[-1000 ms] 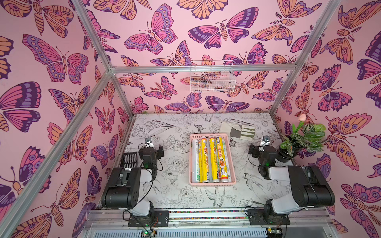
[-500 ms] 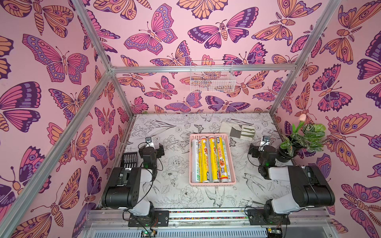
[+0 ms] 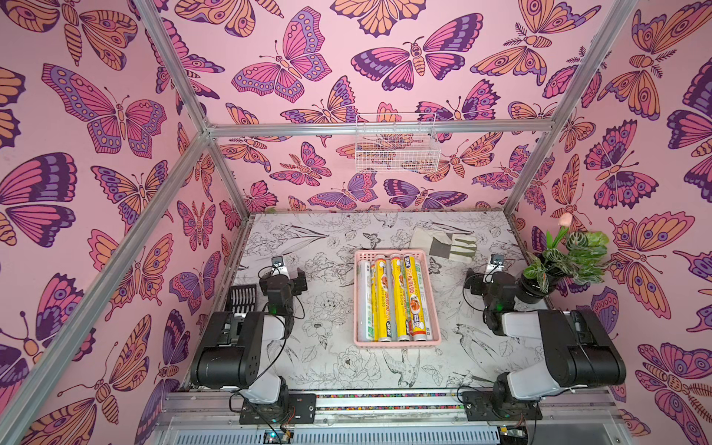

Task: Put the plastic wrap into the basket
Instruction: Reset both arms

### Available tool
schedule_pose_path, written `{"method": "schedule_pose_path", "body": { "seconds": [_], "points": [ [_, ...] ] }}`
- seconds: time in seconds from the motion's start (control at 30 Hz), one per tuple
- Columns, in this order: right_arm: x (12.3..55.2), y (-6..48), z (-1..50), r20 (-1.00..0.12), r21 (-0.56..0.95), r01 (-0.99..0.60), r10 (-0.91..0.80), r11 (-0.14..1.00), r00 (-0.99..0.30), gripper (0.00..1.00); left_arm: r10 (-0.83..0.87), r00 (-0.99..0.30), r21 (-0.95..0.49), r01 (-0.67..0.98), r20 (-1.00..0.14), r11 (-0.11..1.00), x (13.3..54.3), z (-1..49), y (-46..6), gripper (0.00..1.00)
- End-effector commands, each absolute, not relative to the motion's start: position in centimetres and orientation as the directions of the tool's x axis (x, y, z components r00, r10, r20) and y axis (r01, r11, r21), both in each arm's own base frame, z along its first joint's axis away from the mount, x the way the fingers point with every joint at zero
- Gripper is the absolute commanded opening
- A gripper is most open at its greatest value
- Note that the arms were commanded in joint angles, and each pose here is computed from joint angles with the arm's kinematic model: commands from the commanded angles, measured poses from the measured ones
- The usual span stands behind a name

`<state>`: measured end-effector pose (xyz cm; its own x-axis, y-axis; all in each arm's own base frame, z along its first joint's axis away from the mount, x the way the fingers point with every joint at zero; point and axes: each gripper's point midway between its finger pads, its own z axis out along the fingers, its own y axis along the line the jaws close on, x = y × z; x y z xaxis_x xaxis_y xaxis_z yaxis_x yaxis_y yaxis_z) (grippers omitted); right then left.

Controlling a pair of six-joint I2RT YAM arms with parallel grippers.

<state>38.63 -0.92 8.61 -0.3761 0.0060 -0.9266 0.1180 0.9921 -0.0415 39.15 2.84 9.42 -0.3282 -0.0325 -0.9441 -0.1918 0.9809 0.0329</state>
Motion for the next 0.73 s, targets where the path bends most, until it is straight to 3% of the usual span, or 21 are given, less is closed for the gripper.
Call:
{"method": "schedule_pose_path", "body": {
  "seconds": [0.0,0.1,0.2,0.7],
  "points": [
    [39.2,-1.2,9.6,-0.936,-0.028,0.133,0.02,0.991,-0.352,0.99,0.045,-0.337,0.042,0.016,-0.94,0.999,39.1,9.0,-0.5,1.0],
    [39.2,-1.2,9.6,-0.935,-0.029,0.133,0.02,0.991,-0.353,0.99,0.054,-0.308,0.039,0.055,-0.95,0.998,39.0,9.5,-1.1,1.0],
    [39.1,-1.1,9.6,-0.936,-0.029,0.132,0.019,0.991,-0.353,0.99,-0.081,-0.283,-0.002,-0.272,-0.956,0.962,37.0,9.0,4.2,0.99],
    [39.3,-1.1,9.6,-0.934,-0.02,0.124,0.026,0.992,-0.357,0.99,-0.037,-0.327,0.021,-0.171,-0.944,0.985,38.9,9.1,2.7,0.98]
  ]
}}
